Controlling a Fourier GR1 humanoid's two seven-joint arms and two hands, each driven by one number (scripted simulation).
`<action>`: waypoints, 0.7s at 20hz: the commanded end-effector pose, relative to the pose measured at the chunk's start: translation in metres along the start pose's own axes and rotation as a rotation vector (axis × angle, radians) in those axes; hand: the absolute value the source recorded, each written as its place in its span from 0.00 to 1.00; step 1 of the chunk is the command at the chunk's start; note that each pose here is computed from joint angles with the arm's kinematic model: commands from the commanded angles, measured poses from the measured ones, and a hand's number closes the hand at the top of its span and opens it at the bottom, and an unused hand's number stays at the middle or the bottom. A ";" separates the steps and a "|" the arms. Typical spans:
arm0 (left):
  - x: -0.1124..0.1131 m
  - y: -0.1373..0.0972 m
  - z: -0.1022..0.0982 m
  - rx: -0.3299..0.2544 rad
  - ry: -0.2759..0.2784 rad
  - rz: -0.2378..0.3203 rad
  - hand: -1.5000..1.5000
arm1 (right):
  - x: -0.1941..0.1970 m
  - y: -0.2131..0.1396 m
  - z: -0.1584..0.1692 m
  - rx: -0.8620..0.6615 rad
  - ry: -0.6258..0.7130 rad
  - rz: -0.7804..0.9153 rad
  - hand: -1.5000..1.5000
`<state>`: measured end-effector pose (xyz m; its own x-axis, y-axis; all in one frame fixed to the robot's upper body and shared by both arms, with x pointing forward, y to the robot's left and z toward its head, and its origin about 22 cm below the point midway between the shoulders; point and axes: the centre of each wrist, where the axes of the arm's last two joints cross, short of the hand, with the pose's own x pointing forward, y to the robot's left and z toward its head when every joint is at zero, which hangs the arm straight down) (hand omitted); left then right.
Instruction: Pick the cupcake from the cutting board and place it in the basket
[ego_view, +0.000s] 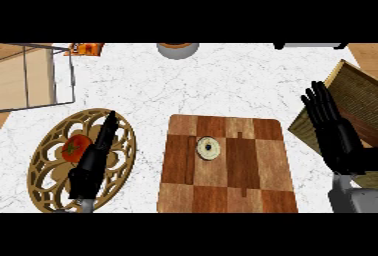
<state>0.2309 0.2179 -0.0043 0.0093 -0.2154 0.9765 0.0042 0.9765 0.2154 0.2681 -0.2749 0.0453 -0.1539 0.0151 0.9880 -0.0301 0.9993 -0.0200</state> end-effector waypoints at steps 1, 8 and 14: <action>0.009 0.009 0.014 0.049 -0.020 0.015 0.50 | 0.011 0.013 0.009 0.002 -0.028 -0.001 1.00; 0.025 0.018 -0.009 0.077 -0.102 0.189 0.50 | 0.037 0.145 0.032 0.258 -0.269 0.145 1.00; 0.034 0.020 -0.019 0.096 -0.103 0.189 0.50 | 0.006 0.208 0.046 -0.057 -0.165 0.313 0.00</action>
<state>0.2448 0.2236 0.0278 -0.0972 -0.0465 0.9942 -0.0711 0.9967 0.0396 0.2238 -0.1015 0.0446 -0.3175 0.2604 0.9118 -0.0473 0.9560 -0.2895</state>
